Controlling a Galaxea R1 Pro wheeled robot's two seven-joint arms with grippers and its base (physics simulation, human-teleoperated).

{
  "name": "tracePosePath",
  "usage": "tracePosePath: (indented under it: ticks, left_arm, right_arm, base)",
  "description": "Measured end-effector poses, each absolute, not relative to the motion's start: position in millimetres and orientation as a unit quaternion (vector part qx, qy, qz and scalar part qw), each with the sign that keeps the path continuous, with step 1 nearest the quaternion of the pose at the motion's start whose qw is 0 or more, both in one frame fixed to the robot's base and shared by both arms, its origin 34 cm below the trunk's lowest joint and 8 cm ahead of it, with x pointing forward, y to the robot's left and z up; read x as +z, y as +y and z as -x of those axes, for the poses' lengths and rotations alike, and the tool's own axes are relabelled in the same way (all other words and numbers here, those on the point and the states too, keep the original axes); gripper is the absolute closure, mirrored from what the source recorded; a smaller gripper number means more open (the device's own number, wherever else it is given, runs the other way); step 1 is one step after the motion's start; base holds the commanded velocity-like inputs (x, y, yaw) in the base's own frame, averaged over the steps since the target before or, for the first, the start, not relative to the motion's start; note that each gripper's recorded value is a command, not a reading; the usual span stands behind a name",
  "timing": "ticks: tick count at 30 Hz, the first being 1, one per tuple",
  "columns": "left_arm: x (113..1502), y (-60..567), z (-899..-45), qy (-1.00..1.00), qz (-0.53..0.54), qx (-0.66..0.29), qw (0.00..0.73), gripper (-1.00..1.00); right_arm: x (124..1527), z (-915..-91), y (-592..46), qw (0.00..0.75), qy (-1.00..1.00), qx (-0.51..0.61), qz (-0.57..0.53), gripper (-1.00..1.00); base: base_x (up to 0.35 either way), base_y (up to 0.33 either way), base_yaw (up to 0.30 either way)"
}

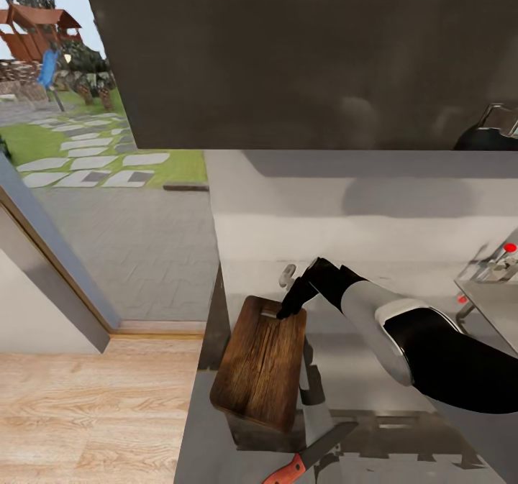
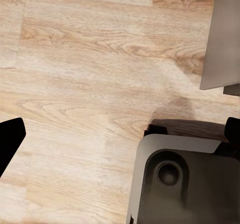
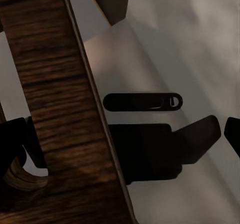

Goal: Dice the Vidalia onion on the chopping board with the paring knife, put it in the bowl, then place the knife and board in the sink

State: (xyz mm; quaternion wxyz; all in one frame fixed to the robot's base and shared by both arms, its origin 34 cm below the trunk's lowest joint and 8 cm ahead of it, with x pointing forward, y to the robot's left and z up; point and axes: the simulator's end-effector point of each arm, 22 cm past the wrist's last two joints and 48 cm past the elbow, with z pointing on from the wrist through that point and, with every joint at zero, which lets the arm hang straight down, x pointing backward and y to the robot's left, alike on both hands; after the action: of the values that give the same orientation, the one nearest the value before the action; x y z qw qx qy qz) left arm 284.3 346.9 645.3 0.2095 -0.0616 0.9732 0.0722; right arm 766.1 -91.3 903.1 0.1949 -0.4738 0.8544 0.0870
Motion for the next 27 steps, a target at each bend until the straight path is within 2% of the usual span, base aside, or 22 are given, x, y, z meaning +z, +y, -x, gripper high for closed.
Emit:
tracePosePath:
  ticks: [11, 12, 27]
  left_arm:
    - [645.1, 346.8, -283.8, 0.973, 0.062, 0.072, 0.209, -1.0]
    - [645.2, 346.8, -284.0, 0.973, 0.062, 0.072, 0.209, -1.0]
    - [645.2, 346.8, -283.9, 0.973, 0.062, 0.072, 0.209, -1.0]
  right_arm:
    - [903.1, -765.9, -91.0, 0.195, 0.854, 0.087, 0.475, -1.0]
    - [903.1, -765.8, -91.0, 0.195, 0.854, 0.088, 0.475, 1.0]
    - [902.4, -763.9, -89.7, 0.193, 0.857, 0.093, 0.47, 1.0]
  base:
    - [0.0, 0.0, 0.0]
    - [0.0, 0.0, 0.0]
    - [0.0, 0.0, 0.0]
